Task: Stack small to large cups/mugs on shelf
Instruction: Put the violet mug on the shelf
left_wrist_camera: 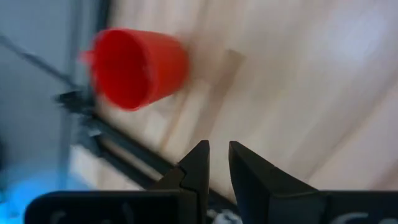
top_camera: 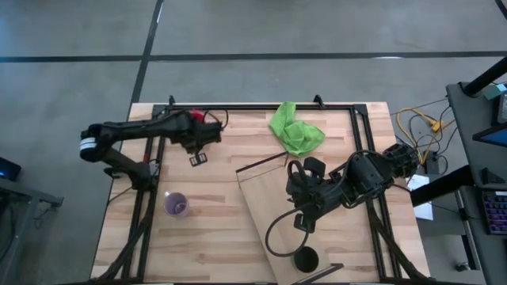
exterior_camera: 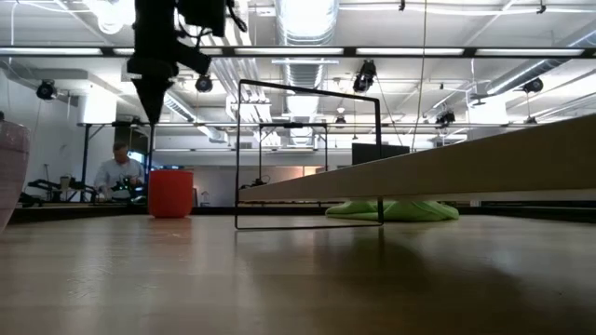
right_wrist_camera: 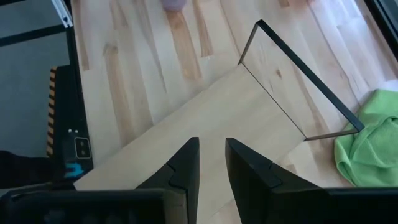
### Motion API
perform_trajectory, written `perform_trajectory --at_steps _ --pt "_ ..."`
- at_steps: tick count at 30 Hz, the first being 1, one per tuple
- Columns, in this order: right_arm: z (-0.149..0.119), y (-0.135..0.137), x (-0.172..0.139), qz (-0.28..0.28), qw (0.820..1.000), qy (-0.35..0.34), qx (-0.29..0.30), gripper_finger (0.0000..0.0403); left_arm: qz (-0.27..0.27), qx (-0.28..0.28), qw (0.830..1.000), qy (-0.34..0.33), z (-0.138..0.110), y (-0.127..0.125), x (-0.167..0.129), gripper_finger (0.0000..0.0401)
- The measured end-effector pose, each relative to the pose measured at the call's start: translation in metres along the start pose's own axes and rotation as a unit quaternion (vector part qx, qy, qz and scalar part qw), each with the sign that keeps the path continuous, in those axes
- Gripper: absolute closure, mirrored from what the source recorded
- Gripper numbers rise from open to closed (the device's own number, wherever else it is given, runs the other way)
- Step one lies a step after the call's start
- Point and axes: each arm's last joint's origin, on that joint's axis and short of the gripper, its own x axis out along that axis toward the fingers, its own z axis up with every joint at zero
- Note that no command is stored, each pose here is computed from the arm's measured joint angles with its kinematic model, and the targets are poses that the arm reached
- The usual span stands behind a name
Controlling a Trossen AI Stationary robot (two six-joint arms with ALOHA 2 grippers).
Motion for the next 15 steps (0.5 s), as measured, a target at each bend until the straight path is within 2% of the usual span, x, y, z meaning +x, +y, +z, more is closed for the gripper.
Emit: perform_trajectory --at_steps 2,6,10,15 --pt "0.0 0.0 0.0 0.0 1.0 0.0 0.002 0.033 -0.04 0.001 0.999 0.006 0.006 0.004 0.008 0.0354" --pt "0.0 0.0 0.0 0.0 1.0 0.0 0.004 0.033 -0.047 -0.019 0.999 0.0 0.019 0.02 0.021 0.0354" --pt "0.0 0.0 0.0 0.0 1.0 0.0 0.011 0.033 -0.05 -0.064 0.996 0.02 0.023 0.044 0.032 0.0354" --pt "0.0 0.0 0.0 0.0 1.0 0.0 0.011 0.033 -0.092 -0.125 0.987 0.03 0.022 0.07 0.045 0.0354"
